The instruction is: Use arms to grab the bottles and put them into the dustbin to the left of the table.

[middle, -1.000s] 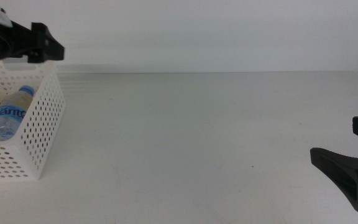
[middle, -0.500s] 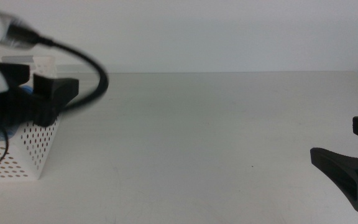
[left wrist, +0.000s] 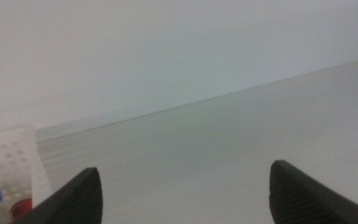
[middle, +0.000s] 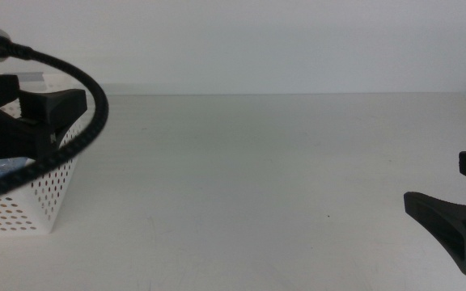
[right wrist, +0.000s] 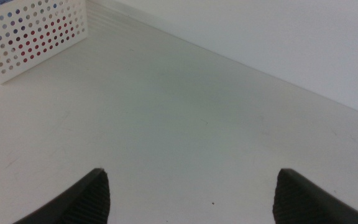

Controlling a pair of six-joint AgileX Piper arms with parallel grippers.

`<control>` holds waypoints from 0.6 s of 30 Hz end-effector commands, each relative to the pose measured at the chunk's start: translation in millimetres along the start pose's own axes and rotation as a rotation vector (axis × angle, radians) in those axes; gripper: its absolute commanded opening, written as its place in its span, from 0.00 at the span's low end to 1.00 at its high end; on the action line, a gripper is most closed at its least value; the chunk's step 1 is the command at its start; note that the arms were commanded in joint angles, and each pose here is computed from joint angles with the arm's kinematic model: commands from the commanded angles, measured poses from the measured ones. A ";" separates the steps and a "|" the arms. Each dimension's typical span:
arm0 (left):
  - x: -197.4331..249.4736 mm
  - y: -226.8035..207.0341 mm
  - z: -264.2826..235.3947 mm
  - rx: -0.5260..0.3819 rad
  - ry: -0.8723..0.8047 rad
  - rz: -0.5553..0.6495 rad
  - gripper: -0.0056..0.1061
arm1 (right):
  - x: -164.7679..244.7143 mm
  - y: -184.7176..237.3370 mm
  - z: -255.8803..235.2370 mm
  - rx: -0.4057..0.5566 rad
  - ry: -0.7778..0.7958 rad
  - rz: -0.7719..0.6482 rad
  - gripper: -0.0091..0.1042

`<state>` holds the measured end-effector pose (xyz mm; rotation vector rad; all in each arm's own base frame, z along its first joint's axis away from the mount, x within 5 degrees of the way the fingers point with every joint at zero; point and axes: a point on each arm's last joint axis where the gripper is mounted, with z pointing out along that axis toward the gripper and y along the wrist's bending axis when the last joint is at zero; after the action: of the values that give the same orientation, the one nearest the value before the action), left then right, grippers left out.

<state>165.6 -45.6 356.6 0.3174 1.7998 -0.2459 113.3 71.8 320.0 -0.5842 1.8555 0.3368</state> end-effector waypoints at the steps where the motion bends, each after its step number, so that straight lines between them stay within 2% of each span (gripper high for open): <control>1: -14.8 1.2 -4.1 -0.021 -0.096 -0.046 0.81 | -14.0 -0.3 -3.1 0.003 -0.094 -0.022 0.69; 9: -16.7 2.3 -4.3 -0.032 -0.117 -0.062 0.81 | -14.0 -0.3 -3.1 0.003 -0.094 -0.022 0.69; 14: -15.7 6.0 -5.9 -0.075 -0.126 -0.064 0.81 | -14.0 -0.3 -3.1 0.003 -0.094 -0.022 0.69; 18: -16.2 8.3 -9.5 -0.102 -0.134 -0.117 0.81 | -14.0 -0.3 -3.1 0.003 -0.094 -0.022 0.69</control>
<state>165.5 -38.2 356.3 0.1812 1.8026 -0.2347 113.3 71.9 320.0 -0.5848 1.8553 0.3373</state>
